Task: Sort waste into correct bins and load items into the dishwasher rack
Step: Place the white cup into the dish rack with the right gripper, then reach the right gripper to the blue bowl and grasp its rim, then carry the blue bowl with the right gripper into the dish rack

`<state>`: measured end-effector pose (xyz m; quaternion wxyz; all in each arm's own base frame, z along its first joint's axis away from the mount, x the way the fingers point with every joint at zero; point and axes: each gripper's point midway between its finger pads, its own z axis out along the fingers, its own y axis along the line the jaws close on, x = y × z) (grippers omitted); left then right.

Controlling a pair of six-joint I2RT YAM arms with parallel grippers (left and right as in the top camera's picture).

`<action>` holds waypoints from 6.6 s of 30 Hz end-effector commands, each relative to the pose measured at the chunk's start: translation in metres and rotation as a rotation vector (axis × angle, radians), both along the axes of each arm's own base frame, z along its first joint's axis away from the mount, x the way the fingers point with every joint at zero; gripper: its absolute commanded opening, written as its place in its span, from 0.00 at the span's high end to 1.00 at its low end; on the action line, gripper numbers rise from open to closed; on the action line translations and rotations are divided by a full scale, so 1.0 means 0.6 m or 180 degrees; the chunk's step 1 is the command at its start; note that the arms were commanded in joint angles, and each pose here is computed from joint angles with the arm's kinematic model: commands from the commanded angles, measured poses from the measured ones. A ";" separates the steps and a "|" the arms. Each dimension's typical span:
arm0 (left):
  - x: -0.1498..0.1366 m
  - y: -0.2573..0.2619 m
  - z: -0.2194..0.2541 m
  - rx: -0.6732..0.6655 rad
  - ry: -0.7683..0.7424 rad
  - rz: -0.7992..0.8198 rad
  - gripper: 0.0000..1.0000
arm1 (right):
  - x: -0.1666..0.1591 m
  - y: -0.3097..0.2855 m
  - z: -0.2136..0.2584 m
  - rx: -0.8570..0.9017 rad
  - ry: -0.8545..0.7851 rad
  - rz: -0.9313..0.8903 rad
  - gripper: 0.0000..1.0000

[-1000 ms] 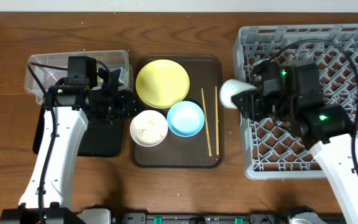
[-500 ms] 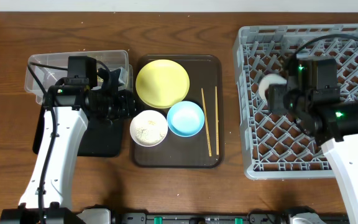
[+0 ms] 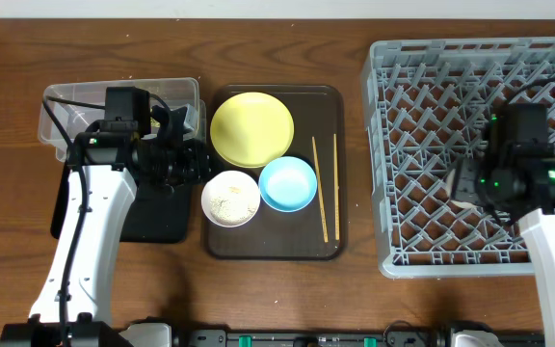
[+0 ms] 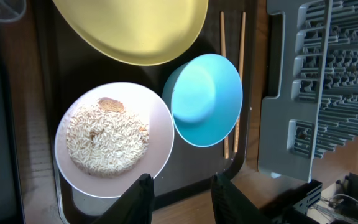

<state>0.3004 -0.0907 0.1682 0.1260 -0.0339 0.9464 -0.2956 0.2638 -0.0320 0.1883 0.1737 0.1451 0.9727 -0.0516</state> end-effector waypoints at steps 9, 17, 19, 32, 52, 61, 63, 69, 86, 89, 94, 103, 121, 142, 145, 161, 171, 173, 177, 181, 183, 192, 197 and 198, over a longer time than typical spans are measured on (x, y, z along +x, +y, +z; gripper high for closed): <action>0.002 0.003 0.008 0.0024 -0.0032 0.0024 0.66 | -0.006 -0.041 -0.019 0.0069 0.0169 -0.0367 0.99; -0.001 0.003 0.007 0.0024 -0.0009 0.0024 0.66 | -0.021 -0.050 -0.083 0.0000 0.0545 -0.0451 0.99; -0.001 0.003 0.007 0.0024 -0.0007 0.0024 0.66 | -0.021 -0.050 -0.090 0.0002 0.0578 -0.0450 0.99; -0.002 0.003 0.007 0.0024 0.0002 0.0024 0.66 | -0.023 -0.049 -0.151 0.0006 0.0621 -0.0449 0.81; -0.002 0.003 0.007 0.0024 0.0002 0.0024 0.66 | -0.014 -0.051 -0.150 0.0000 0.0547 -0.0446 0.09; -0.002 0.003 0.007 0.0026 0.0004 0.0024 0.66 | 0.028 -0.027 -0.090 0.0208 0.0230 -0.0103 0.09; -0.002 0.014 0.000 0.0161 0.0022 0.0067 0.60 | 0.054 -0.004 -0.050 0.0426 -0.0022 0.0065 0.09; -0.016 0.070 -0.031 0.0825 0.0203 0.0256 0.59 | 0.118 0.143 0.064 0.1504 -0.0844 0.1229 0.12; -0.052 0.157 -0.052 0.1662 0.0677 0.0999 0.46 | 0.119 0.417 -0.067 0.1154 -0.0290 0.2454 0.22; -0.052 0.157 -0.052 0.1663 0.0677 0.0997 0.43 | 0.123 0.430 -0.117 0.1001 -0.0096 0.2214 0.27; -0.052 0.157 -0.052 0.1662 0.0676 0.0998 0.43 | 0.123 0.439 -0.181 0.0871 0.0158 0.2011 0.46; -0.052 0.157 -0.052 0.1662 0.0676 0.0998 0.42 | 0.115 0.452 -0.244 0.0840 0.0420 0.1975 0.58; -0.052 0.157 -0.052 0.1661 0.0676 0.0997 0.42 | 0.099 0.452 -0.265 0.0747 0.0459 0.1892 0.75; -0.052 0.156 -0.052 0.1654 0.0676 0.0993 0.42 | 0.131 0.430 -0.206 0.0690 0.0164 0.1866 0.99; -0.052 0.156 -0.052 0.1653 0.0677 0.0994 0.42 | 0.166 0.404 -0.137 0.0603 -0.0232 0.1765 0.99; -0.051 0.156 -0.052 0.1653 0.0674 0.0995 0.42 | 0.273 0.130 0.103 -0.1306 -0.1622 0.0640 0.99; -0.050 0.156 -0.052 0.1651 0.0661 0.0998 0.42 | 0.316 0.024 0.134 -0.2346 -0.1557 0.0409 0.99; -0.050 0.156 -0.052 0.1651 0.0663 0.0999 0.42 | 0.326 0.001 0.121 -0.2580 -0.1360 0.0493 0.99; -0.050 0.156 -0.052 0.1651 0.0663 0.0999 0.42 | 0.338 -0.035 0.085 -0.2835 -0.1032 0.0537 0.99; -0.050 0.156 -0.052 0.1650 0.0663 0.0999 0.42 | 0.343 -0.059 0.045 -0.2977 -0.0745 0.0544 0.99; -0.050 0.156 -0.052 0.1648 0.0663 0.0998 0.42 | 0.343 -0.073 0.040 -0.3099 -0.0677 0.0409 0.99; -0.050 0.154 -0.052 0.1625 0.0669 0.1001 0.42 | 0.347 -0.099 0.068 -0.3324 -0.0860 -0.0078 0.99; -0.050 0.154 -0.052 0.1625 0.0669 0.1001 0.42 | 0.344 -0.099 0.061 -0.3318 -0.0794 -0.0022 0.99; -0.050 0.154 -0.052 0.1625 0.0669 0.1001 0.42 | 0.344 -0.103 0.061 -0.3321 -0.0785 -0.0036 0.99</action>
